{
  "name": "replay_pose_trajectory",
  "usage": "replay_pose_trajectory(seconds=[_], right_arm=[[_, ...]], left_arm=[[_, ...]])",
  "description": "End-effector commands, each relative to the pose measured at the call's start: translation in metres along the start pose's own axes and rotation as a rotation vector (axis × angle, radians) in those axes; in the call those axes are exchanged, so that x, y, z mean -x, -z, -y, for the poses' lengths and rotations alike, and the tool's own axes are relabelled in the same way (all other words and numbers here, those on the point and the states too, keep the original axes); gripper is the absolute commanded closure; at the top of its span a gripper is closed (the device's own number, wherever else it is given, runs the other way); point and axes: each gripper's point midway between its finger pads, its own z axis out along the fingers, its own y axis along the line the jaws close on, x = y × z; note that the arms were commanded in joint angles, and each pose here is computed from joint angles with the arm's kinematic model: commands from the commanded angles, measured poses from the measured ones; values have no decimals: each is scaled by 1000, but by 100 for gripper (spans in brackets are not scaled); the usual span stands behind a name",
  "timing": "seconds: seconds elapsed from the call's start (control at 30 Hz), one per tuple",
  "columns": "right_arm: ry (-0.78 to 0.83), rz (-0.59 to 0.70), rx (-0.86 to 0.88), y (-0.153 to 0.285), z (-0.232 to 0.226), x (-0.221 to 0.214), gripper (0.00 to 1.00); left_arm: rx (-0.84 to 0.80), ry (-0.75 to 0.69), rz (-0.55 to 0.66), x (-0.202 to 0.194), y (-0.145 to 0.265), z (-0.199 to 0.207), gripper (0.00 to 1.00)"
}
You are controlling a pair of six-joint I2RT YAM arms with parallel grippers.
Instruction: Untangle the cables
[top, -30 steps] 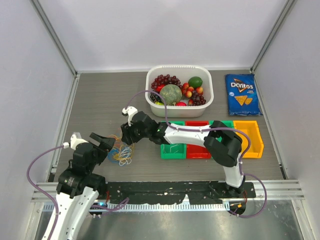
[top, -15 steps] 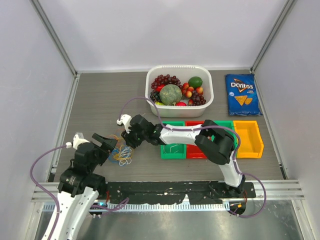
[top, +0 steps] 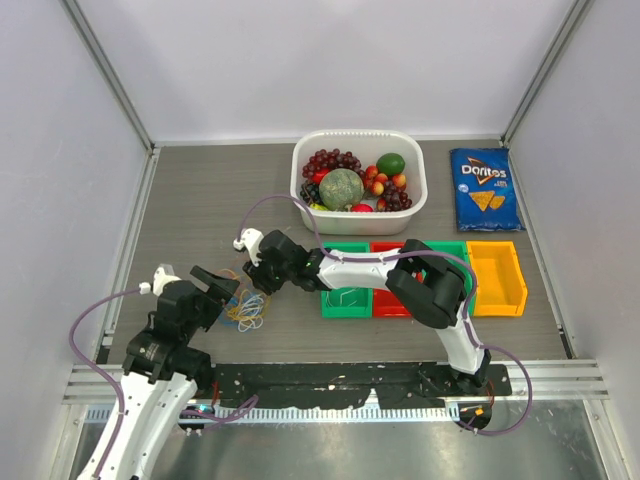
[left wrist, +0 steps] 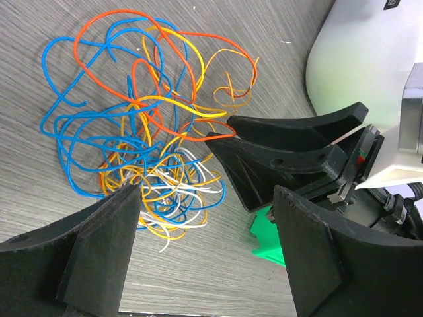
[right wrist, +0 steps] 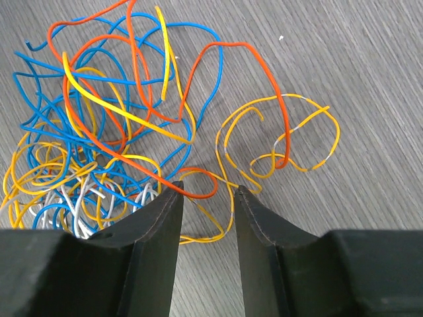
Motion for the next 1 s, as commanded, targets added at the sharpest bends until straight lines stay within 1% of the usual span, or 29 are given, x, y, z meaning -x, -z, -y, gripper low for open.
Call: replay_pose_trajectory(seconds=[0.0, 0.1, 0.17, 0.2, 0.3, 0.37, 0.4, 0.57, 0.63, 0.67, 0.8, 0.9, 0.93, 0.97], right_arm=[[17, 128, -8, 12, -2, 50, 58], [21, 145, -1, 15, -3, 56, 60], [20, 156, 4, 15, -4, 60, 64], [22, 154, 7, 14, -5, 60, 70], [23, 157, 17, 14, -6, 63, 83], [-5, 167, 27, 18, -9, 68, 97], [-6, 170, 30, 20, -9, 69, 99], [-42, 182, 30, 39, -13, 76, 99], [-55, 192, 34, 48, -16, 80, 99], [-63, 205, 35, 57, -17, 84, 99], [-100, 249, 14, 78, -16, 97, 99], [-105, 267, 35, 83, -20, 102, 99], [-100, 259, 40, 80, -19, 99, 99], [-96, 247, 54, 75, -20, 96, 94]], left_arm=[[-40, 7, 22, 6, -2, 10, 16], [-26, 7, 27, 5, -3, 5, 17], [-11, 12, 28, 4, -5, 0, 18], [-7, 13, 30, 4, -5, -1, 19], [-1, 26, 37, 4, -6, -3, 21], [-4, 32, 47, 6, -5, -2, 21], [-3, 33, 49, 7, -5, -2, 21], [-16, 39, 61, 10, -6, 3, 21], [-30, 39, 52, 8, -10, 5, 30], [-38, 40, 44, 5, -13, 6, 32], [-42, 50, 0, -6, -24, 4, 34], [-27, 49, -10, -8, -25, 2, 34], [-24, 48, -7, -6, -24, 2, 35], [-23, 48, -2, -5, -22, 2, 35]])
